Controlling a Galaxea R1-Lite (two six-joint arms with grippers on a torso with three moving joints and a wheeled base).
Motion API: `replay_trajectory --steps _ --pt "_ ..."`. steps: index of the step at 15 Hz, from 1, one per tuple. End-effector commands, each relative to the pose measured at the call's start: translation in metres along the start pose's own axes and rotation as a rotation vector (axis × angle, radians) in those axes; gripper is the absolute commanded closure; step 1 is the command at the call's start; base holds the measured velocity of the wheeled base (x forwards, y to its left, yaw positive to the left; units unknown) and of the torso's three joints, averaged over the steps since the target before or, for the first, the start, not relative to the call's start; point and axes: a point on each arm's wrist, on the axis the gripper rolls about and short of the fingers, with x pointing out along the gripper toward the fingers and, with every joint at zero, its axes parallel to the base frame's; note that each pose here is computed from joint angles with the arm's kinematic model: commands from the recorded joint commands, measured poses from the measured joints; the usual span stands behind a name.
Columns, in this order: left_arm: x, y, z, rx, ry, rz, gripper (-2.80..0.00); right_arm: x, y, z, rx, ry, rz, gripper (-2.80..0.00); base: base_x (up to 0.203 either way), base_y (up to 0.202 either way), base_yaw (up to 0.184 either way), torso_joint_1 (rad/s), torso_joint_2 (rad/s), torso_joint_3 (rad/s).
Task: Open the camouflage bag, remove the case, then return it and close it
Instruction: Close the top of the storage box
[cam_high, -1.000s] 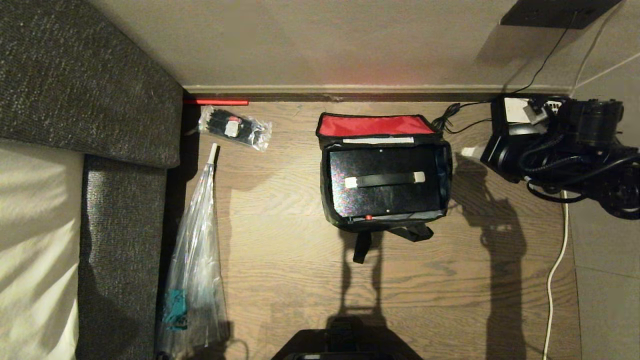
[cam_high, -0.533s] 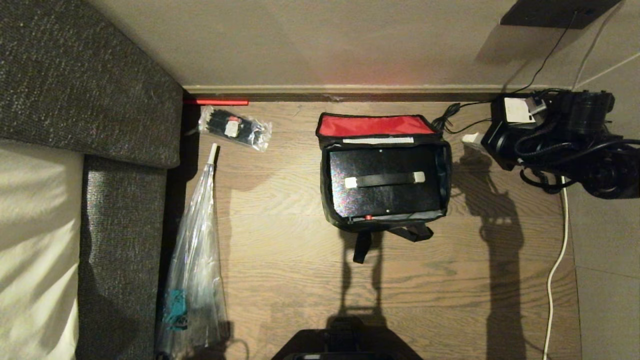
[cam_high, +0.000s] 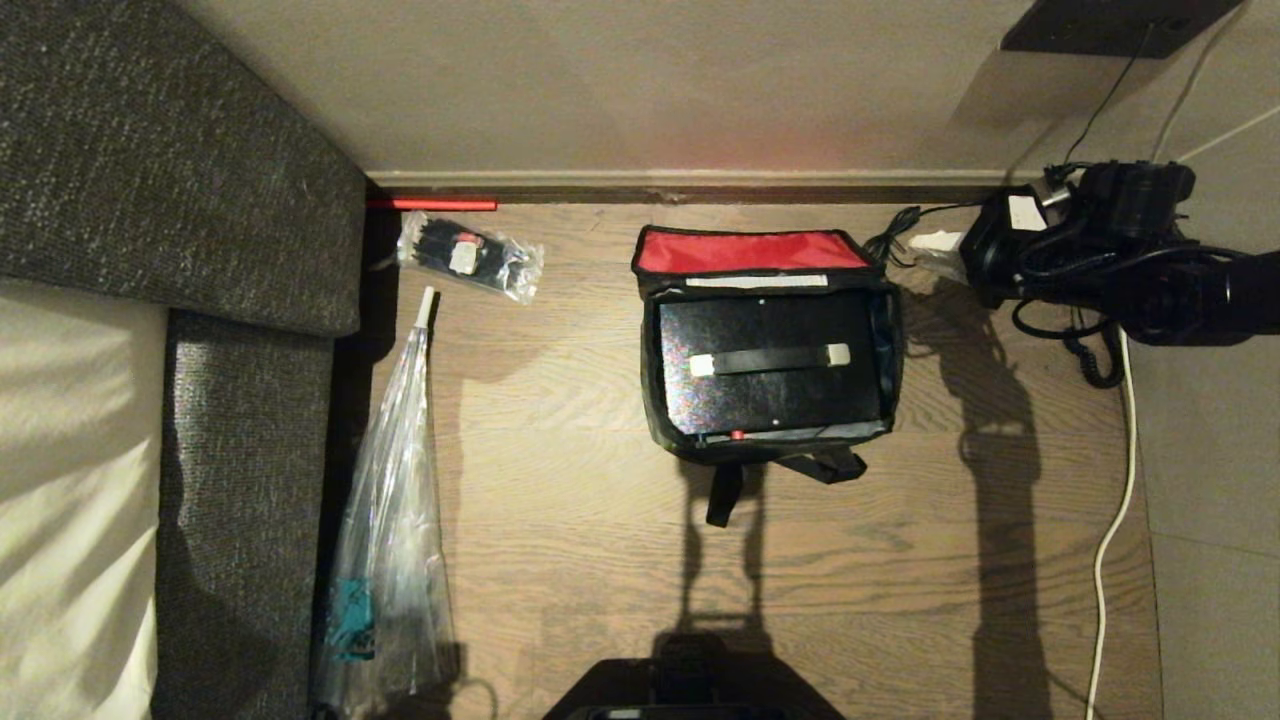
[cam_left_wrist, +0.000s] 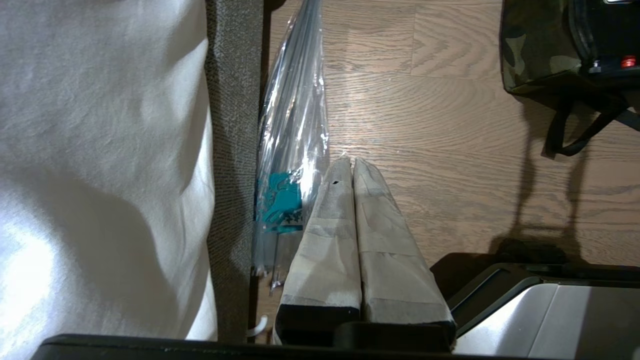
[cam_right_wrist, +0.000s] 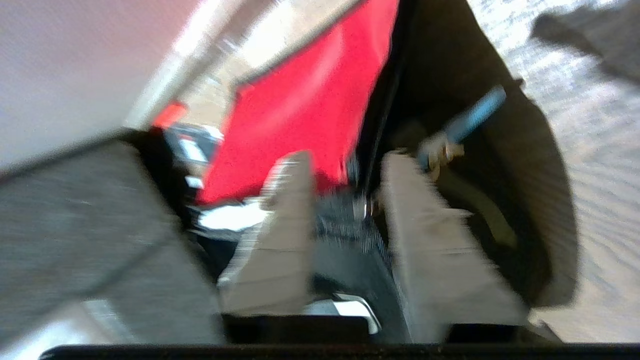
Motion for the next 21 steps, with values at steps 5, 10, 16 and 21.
replay_trajectory --steps 5,10,16,21 --pt "0.0 0.0 0.0 0.0 0.001 0.0 0.0 0.03 -0.046 -0.005 0.066 0.058 0.037 -2.8 0.0 0.0 0.0 0.0 0.0 0.0" --pt "0.0 0.0 0.0 0.0 0.0 0.0 0.0 0.048 -0.047 -0.008 0.225 0.092 0.126 -2.8 0.0 0.0 0.0 0.0 0.0 0.0" --pt "0.0 0.0 0.0 0.0 0.001 0.0 0.0 0.057 -0.048 -0.009 0.345 0.107 0.369 -2.8 0.0 0.0 0.0 0.0 0.0 0.0" --pt "0.0 0.0 0.0 0.0 0.001 0.0 0.0 0.07 -0.042 -0.023 0.374 0.143 0.398 -2.8 0.0 0.0 0.0 0.0 0.0 0.0"
